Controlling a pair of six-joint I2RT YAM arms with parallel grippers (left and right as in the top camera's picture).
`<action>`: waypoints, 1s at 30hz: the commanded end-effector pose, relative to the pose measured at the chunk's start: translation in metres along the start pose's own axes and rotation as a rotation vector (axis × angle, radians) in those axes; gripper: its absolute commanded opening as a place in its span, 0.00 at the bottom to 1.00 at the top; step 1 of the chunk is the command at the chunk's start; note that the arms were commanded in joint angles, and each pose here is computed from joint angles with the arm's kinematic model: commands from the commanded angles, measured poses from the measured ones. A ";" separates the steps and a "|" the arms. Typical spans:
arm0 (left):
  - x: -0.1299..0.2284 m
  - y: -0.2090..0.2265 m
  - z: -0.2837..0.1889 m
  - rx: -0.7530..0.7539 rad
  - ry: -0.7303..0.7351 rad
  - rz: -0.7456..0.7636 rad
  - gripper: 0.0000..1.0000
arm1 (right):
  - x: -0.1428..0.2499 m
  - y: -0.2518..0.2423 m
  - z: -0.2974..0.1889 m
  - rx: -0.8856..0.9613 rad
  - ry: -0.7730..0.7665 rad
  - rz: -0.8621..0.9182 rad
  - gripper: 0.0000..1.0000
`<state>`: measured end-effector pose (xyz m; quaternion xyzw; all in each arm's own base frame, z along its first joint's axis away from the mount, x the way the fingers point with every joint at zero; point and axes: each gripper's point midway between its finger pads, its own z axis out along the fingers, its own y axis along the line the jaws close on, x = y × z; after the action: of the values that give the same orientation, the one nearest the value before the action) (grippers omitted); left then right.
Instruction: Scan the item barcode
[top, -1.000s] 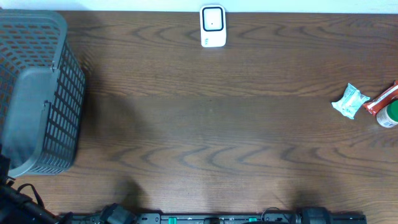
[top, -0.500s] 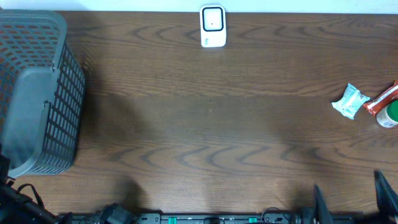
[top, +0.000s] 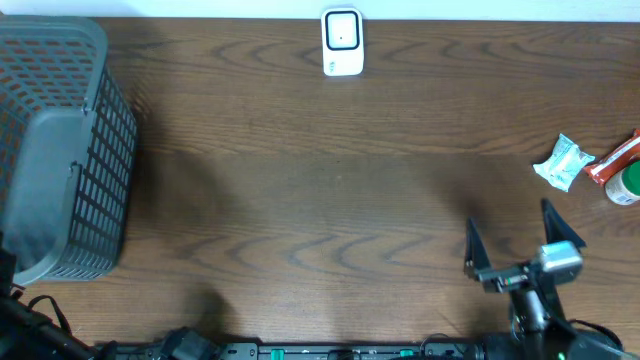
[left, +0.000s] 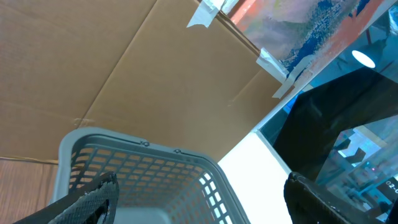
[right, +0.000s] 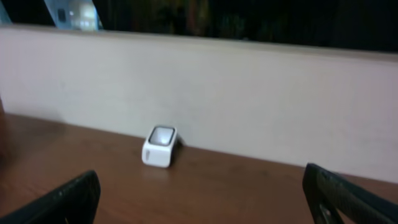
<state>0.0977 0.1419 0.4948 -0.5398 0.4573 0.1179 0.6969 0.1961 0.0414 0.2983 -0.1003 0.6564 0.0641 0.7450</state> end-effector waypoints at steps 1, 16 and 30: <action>-0.002 0.011 0.000 -0.054 -0.001 -0.003 0.85 | 0.024 -0.005 0.009 0.025 0.015 -0.006 0.99; -0.002 0.011 0.000 -0.054 -0.001 -0.003 0.85 | 0.080 -0.017 0.030 0.084 -0.065 -0.019 0.99; -0.002 0.011 0.000 -0.054 -0.001 -0.003 0.86 | 0.147 -0.024 0.026 0.136 0.196 0.016 0.99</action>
<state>0.0977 0.1419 0.4948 -0.5397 0.4574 0.1180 0.6968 0.2455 0.0217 0.1583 -0.0535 0.7293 0.0245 0.6817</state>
